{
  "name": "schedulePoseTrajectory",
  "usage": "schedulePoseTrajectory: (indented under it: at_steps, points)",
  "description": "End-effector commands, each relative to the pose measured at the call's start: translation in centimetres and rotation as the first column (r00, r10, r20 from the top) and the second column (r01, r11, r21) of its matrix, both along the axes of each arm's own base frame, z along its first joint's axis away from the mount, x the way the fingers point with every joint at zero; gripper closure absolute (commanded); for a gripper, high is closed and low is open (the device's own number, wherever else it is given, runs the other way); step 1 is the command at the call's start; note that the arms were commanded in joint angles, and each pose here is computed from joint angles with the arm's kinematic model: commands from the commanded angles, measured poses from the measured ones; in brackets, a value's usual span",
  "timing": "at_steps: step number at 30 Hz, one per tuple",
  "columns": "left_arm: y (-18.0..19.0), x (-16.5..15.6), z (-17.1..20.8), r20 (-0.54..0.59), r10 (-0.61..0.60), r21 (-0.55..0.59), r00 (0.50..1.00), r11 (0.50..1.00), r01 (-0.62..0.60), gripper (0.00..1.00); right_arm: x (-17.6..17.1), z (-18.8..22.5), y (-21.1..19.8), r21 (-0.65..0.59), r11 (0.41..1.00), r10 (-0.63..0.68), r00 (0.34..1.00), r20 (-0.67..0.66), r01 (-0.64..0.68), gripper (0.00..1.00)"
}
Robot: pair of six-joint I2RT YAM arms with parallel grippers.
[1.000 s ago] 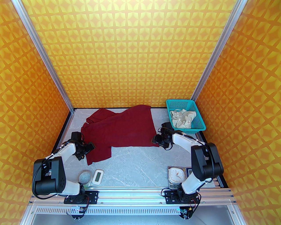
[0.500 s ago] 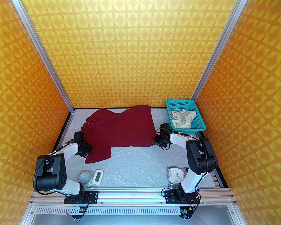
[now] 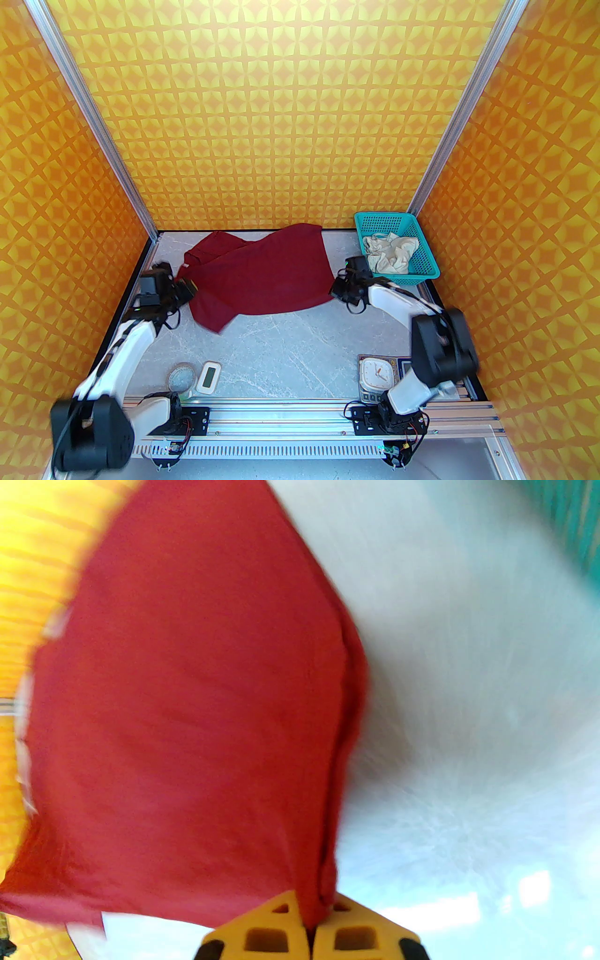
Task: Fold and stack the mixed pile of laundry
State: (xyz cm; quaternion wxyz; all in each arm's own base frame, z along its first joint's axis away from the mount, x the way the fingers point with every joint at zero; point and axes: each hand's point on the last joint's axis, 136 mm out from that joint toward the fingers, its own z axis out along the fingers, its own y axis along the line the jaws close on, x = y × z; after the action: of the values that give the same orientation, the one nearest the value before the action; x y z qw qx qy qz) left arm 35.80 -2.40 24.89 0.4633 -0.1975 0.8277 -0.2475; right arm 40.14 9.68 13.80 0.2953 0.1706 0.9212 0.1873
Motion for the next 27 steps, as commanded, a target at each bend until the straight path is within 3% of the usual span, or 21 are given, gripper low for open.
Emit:
schedulePoseTrajectory:
  at_steps: [1, 5, 10, 12, 14, 16, 19, 24, 27]
  points:
    - [-1.4, -2.0, 12.7, 0.284, -0.108, 0.095, 0.953, 0.992, 0.085, 1.00, 0.1, 10.8, -1.8, -0.064, 0.997, -0.031, 0.972, 0.235, 0.047, 1.00]
    - [-2.2, -5.7, 22.0, 0.462, -0.178, 0.193, 0.869, 0.976, 0.097, 1.00, -2.2, 19.3, -2.8, -0.077, 0.995, -0.032, 0.924, 0.381, 0.066, 1.00]
    - [-4.4, -13.4, 32.8, 0.637, -0.344, 0.379, 0.690, 0.919, 0.108, 1.00, -7.5, 28.5, -4.4, -0.109, 0.990, -0.020, 0.864, 0.504, 0.086, 1.00]
    - [-4.7, -16.1, 35.2, 0.650, -0.384, 0.449, 0.656, 0.890, 0.076, 1.00, -10.1, 32.1, -5.4, -0.132, 0.985, -0.019, 0.828, 0.561, 0.112, 1.00]
    - [-4.6, -16.7, 36.7, 0.657, -0.383, 0.466, 0.650, 0.884, 0.050, 1.00, -11.8, 34.4, -6.4, -0.161, 0.976, -0.024, 0.808, 0.589, 0.147, 1.00]
    - [-4.6, -15.7, 37.4, 0.661, -0.370, 0.441, 0.652, 0.895, 0.061, 1.00, -11.9, 35.0, -6.6, -0.171, 0.973, -0.022, 0.805, 0.593, 0.153, 1.00]
    - [-4.5, -11.6, 36.9, 0.635, -0.342, 0.385, 0.693, 0.917, 0.101, 1.00, -9.6, 34.6, -5.5, -0.159, 0.981, -0.002, 0.821, 0.571, 0.113, 1.00]
    - [-4.3, -2.7, 34.6, 0.589, -0.319, 0.338, 0.743, 0.932, 0.132, 1.00, -3.0, 33.3, -3.3, -0.137, 0.989, 0.027, 0.827, 0.561, 0.060, 1.00]
    - [-3.7, 2.1, 34.6, 0.609, -0.306, 0.344, 0.732, 0.933, 0.104, 1.00, 1.5, 33.6, -2.5, -0.134, 0.989, 0.029, 0.814, 0.581, 0.060, 1.00]
